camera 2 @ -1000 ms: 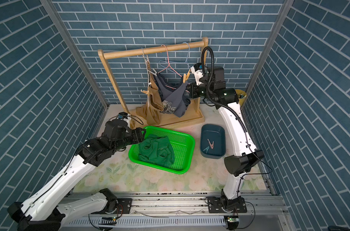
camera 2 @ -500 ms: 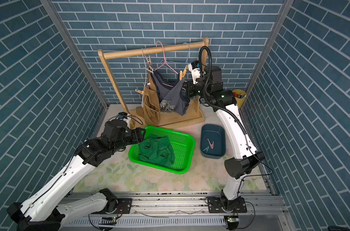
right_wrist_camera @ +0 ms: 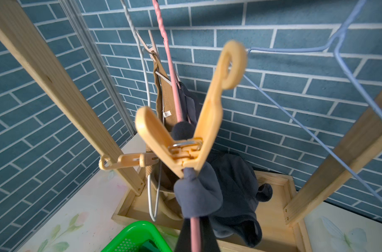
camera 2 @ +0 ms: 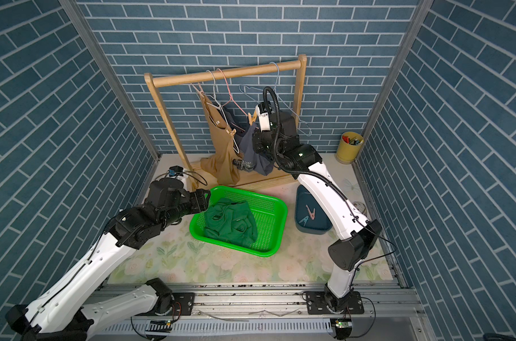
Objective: Remove the clothespins securing tank tops to the hanger
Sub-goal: Pick up the hanger from the clothesline.
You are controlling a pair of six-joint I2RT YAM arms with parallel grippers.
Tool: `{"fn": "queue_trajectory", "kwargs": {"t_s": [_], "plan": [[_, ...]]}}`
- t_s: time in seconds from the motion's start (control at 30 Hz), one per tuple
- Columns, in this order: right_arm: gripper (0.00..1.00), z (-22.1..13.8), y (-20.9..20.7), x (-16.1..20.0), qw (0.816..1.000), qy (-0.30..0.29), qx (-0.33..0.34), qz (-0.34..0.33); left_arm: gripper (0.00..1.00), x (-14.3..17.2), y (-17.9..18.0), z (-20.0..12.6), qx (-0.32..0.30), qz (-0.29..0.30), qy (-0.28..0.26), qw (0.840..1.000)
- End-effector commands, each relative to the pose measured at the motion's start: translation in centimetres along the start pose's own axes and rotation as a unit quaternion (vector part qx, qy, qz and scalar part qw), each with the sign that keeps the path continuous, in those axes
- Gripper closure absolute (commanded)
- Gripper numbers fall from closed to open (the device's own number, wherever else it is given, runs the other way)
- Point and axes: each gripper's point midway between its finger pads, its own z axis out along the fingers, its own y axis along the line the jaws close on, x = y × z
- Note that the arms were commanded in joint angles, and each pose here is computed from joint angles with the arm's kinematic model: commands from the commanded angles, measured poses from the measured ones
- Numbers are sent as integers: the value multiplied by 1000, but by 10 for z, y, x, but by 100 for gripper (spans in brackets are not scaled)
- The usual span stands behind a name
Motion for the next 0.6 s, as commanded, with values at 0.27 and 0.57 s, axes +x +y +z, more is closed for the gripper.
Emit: {"fn": "queue_trajectory", "kwargs": {"t_s": [0.27,0.57], "plan": [[100,-68,-15,-78,983,-175,46,9,28,6,11,2,-20,7,6,1000],[100,-95,-24,-82,981,-180,67,9,28,4,12,1,-22,3,3,1000]]}}
